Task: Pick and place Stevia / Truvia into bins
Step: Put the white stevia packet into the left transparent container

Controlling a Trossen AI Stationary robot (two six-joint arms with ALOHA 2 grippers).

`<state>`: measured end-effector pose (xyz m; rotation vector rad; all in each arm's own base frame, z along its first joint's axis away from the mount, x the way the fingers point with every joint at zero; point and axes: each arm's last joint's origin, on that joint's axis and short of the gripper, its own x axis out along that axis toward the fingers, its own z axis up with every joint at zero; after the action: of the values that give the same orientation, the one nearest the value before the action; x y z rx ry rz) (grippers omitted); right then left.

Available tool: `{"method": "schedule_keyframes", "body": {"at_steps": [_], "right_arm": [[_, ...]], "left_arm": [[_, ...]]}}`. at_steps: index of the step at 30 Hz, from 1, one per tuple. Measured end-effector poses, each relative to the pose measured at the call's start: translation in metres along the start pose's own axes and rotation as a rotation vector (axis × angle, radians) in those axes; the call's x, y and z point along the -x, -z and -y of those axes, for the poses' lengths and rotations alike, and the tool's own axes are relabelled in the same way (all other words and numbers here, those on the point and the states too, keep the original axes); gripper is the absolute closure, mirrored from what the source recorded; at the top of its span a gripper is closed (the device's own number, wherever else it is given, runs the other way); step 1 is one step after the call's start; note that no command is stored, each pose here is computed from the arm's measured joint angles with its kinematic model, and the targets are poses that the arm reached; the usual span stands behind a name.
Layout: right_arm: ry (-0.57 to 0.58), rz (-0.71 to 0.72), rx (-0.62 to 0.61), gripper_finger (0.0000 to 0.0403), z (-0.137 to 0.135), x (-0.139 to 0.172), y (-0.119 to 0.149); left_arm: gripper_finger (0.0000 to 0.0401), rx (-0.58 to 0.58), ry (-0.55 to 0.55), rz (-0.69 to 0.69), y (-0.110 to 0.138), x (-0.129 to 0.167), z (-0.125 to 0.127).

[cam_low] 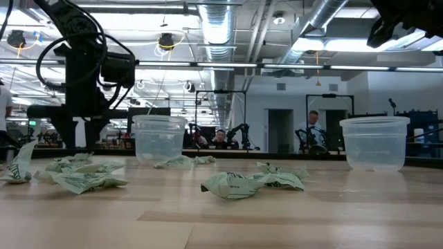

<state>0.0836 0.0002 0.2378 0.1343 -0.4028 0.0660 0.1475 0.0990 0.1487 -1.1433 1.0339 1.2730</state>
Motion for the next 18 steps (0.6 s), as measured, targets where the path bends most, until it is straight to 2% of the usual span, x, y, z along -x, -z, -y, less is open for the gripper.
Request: {"method": "schedule_keyframes", "body": {"at_steps": [14, 18], "right_arm": [[0.0, 0.0, 0.0, 0.0403, 0.0, 0.0, 0.0], [0.0, 0.0, 0.0, 0.0403, 0.0, 0.0, 0.0]], "left_arm": [[0.0244, -0.02, 0.039, 0.012, 0.004, -0.014, -0.005], [0.0264, -0.031, 0.044, 0.015, 0.004, -0.014, -0.005]]}}
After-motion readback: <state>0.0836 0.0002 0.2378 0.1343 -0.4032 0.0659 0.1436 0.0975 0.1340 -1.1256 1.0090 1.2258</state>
